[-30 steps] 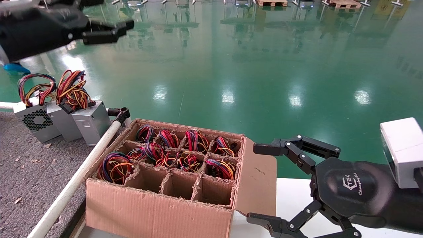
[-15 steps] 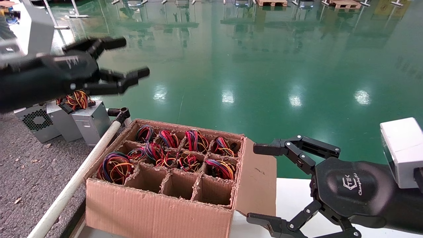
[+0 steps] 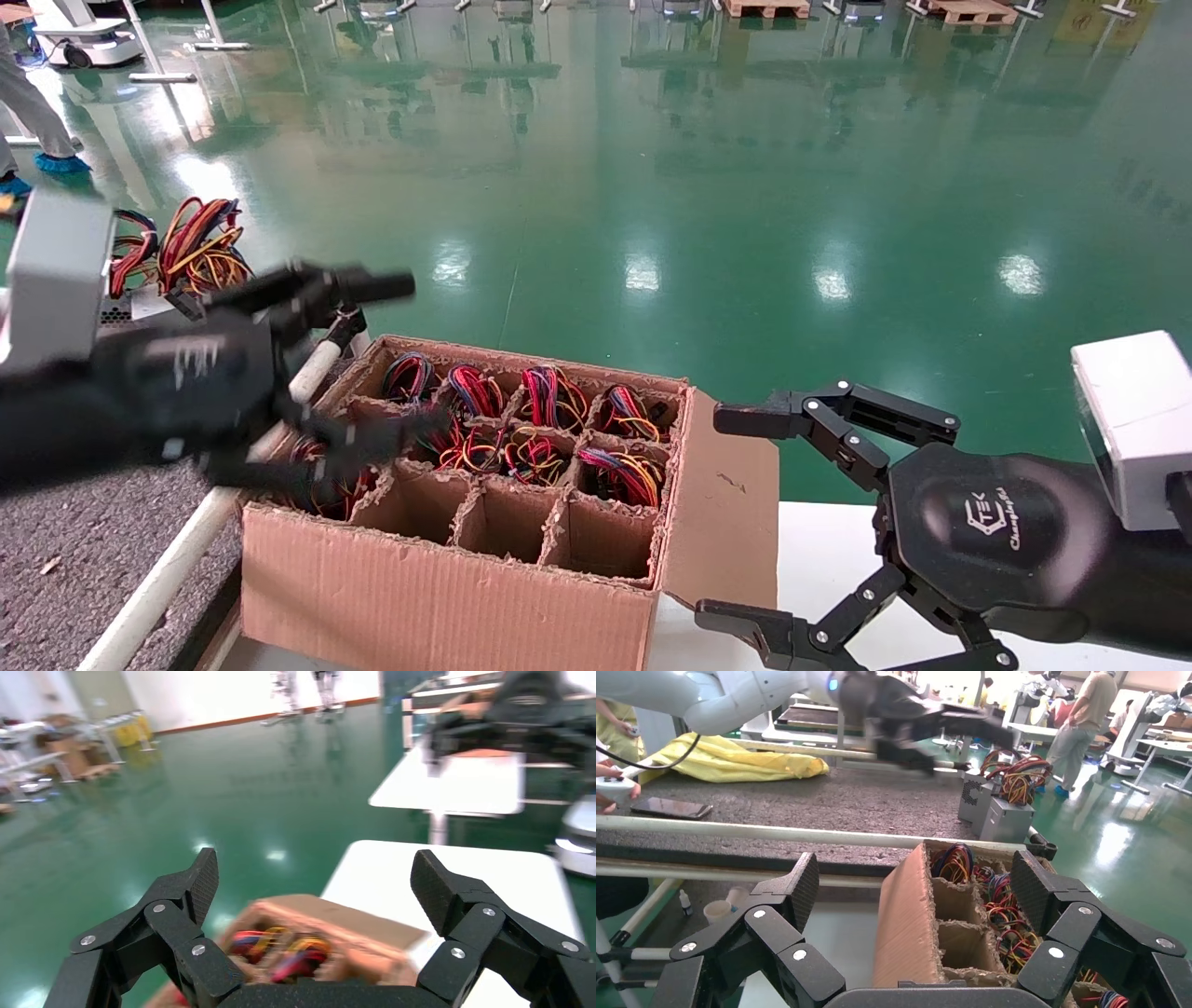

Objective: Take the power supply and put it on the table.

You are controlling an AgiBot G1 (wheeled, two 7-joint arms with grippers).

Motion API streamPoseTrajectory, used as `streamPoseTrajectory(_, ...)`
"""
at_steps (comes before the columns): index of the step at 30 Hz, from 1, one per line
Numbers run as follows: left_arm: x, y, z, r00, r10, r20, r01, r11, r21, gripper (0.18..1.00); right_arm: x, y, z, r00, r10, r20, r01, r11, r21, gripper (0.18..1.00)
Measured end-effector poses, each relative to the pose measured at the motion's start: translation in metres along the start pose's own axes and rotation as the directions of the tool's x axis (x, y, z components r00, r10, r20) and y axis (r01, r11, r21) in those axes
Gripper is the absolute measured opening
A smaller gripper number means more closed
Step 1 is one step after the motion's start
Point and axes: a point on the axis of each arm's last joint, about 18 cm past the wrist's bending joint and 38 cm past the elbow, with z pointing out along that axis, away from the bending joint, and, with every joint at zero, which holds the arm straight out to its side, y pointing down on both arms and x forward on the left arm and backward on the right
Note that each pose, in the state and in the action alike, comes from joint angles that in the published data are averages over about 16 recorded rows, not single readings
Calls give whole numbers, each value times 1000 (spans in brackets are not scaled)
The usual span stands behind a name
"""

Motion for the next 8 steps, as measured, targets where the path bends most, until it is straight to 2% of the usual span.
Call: streamPoseTrajectory(8,30,3,-4,995,-29,-93,29,1000,2,1001,0,0,0,1000,0,0,0,1000,0,1000)
